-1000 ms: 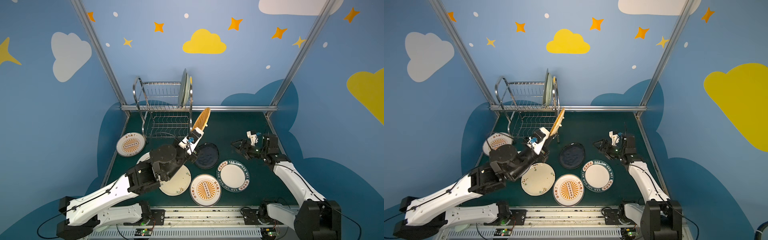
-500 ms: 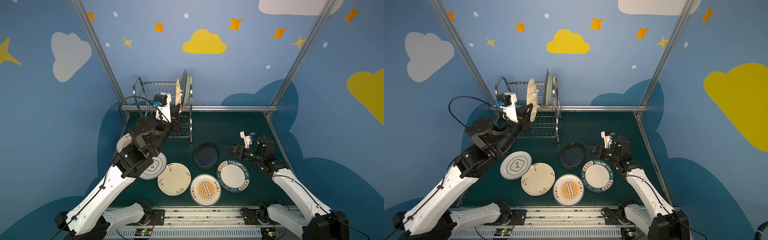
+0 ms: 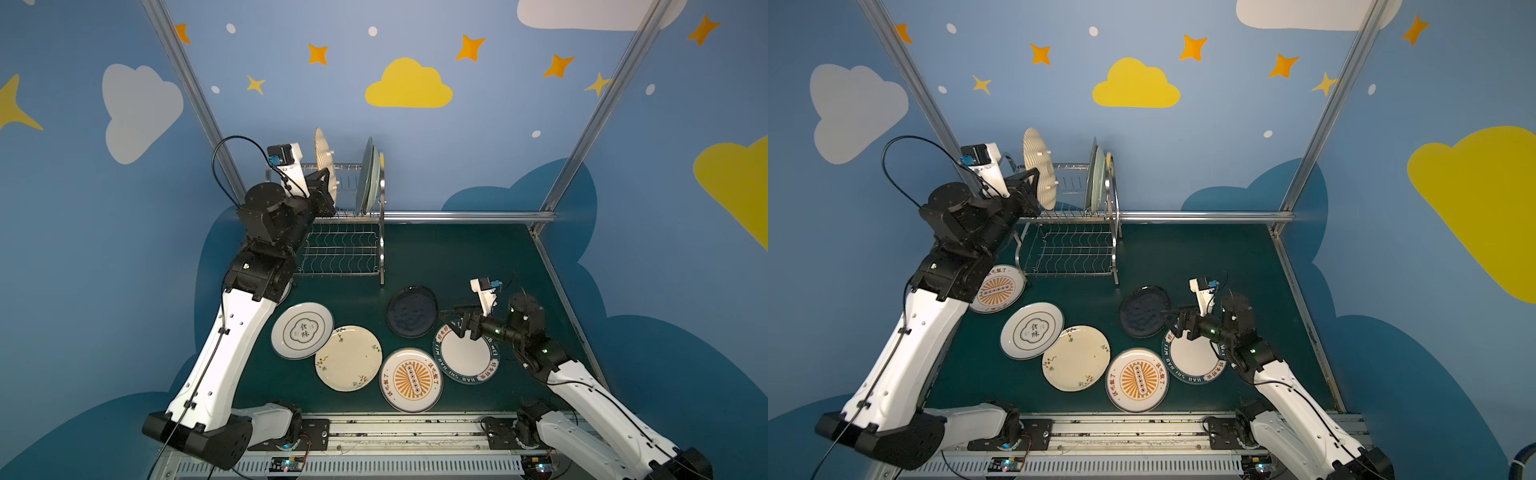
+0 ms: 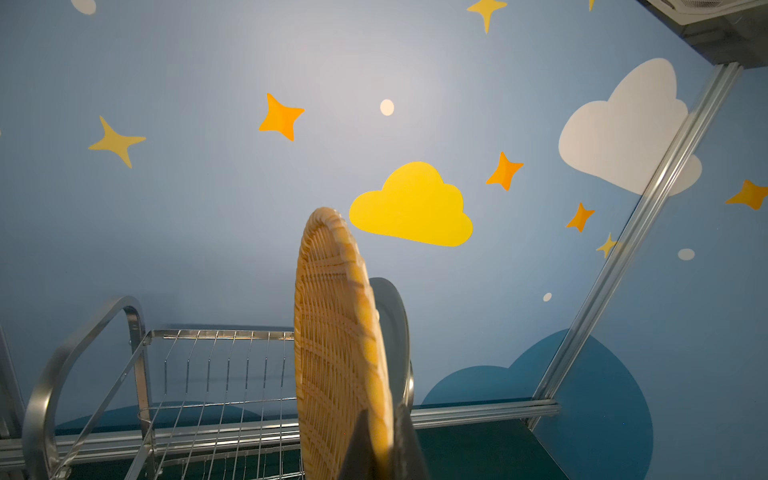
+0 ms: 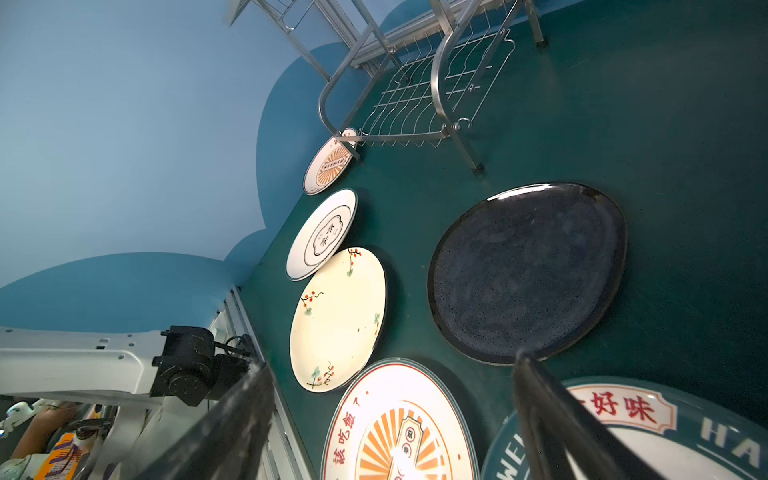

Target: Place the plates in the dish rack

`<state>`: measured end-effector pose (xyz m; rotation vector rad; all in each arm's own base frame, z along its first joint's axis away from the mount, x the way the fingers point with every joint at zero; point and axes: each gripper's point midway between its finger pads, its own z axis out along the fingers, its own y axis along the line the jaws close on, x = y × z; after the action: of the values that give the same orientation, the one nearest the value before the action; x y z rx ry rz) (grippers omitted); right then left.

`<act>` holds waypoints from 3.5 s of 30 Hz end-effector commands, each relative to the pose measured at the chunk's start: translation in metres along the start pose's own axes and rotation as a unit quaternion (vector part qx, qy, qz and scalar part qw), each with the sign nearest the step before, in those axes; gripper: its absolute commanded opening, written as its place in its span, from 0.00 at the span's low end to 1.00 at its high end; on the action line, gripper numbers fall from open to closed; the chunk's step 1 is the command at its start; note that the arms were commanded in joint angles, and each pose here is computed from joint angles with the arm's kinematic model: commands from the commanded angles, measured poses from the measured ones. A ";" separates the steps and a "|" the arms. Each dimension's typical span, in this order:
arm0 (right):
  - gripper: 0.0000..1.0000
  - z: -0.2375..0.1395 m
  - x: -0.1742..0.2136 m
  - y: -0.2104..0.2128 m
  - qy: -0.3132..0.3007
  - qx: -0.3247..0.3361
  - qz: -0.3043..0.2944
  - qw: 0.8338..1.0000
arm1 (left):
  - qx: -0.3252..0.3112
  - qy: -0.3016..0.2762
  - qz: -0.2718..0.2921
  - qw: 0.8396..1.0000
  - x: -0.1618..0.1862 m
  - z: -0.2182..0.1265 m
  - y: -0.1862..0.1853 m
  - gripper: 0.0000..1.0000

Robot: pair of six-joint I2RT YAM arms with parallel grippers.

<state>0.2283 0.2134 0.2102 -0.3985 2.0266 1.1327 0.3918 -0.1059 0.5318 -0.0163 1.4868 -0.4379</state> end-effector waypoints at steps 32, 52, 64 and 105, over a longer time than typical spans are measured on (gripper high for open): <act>0.90 0.001 0.009 0.023 -0.002 -0.004 -0.026 1.000 | 0.057 0.093 0.029 0.994 0.070 0.131 0.035 0.04; 0.90 0.001 0.012 0.021 0.001 0.002 -0.023 1.000 | 0.025 0.131 0.064 0.989 0.111 0.149 0.045 0.04; 0.90 -0.001 0.013 0.019 0.000 0.007 -0.021 1.000 | 0.010 0.144 0.065 0.987 0.126 0.153 0.051 0.04; 0.90 -0.013 0.009 0.021 -0.043 0.004 -0.019 0.999 | 0.004 0.157 0.068 0.985 0.138 0.127 0.044 0.17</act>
<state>0.2026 0.2153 0.2158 -0.3882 1.9795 1.0980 0.5269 -0.1384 0.4068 0.1645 1.7657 -0.3590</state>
